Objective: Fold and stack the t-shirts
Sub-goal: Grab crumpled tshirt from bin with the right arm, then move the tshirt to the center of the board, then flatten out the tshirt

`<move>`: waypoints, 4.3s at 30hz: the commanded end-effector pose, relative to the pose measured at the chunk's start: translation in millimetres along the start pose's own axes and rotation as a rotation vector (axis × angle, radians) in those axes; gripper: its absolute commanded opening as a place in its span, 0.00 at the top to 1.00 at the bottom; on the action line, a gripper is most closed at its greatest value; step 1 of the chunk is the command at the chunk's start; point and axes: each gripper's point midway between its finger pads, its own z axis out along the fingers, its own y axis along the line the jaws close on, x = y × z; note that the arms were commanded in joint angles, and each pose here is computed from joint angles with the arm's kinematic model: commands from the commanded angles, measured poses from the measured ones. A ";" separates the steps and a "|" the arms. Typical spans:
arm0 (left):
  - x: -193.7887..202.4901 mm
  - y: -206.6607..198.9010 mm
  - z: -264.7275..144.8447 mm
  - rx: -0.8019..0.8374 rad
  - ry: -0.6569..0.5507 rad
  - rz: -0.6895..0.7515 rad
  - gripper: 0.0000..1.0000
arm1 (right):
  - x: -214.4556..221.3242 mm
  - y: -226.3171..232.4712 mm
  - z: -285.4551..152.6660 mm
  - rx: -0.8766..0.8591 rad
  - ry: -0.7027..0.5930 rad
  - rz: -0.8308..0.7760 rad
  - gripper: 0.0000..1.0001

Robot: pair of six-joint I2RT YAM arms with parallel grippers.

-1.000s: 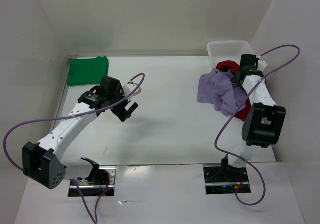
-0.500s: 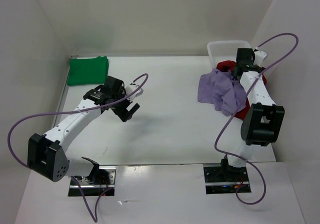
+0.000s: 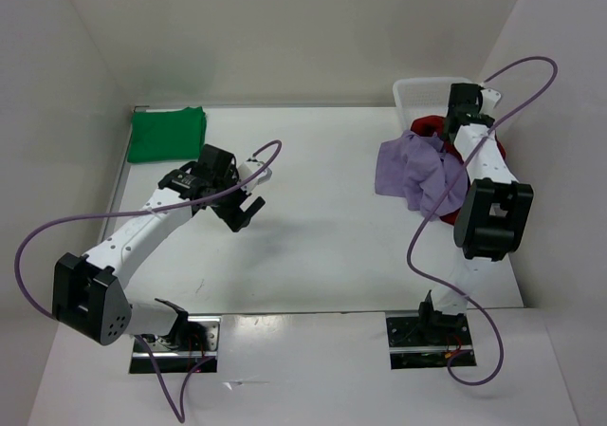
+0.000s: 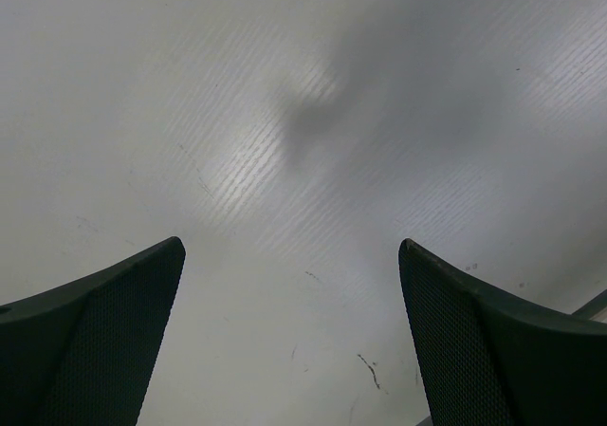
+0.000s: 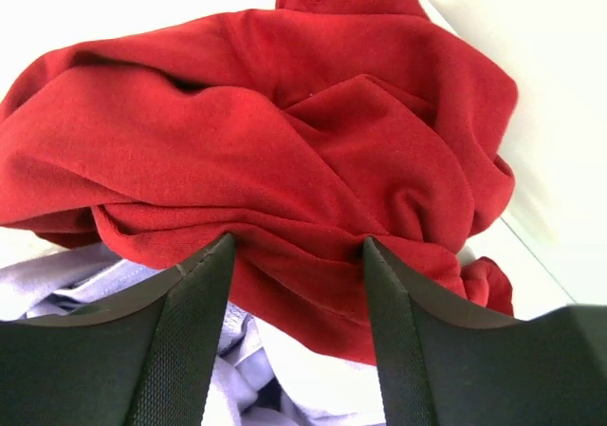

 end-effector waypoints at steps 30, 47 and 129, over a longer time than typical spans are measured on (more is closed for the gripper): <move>-20.8 6.8 -18.8 -0.024 -0.056 0.039 0.00 | -245.9 -140.3 -361.0 -0.005 -0.901 0.564 1.00; -42.0 104.1 -77.6 -0.330 -0.210 -0.237 0.00 | -117.4 103.0 -432.1 -1.240 -0.391 0.010 1.00; -38.7 37.2 -38.5 0.007 -0.129 -0.004 0.00 | 156.3 197.1 -304.1 -1.047 0.249 -0.490 0.21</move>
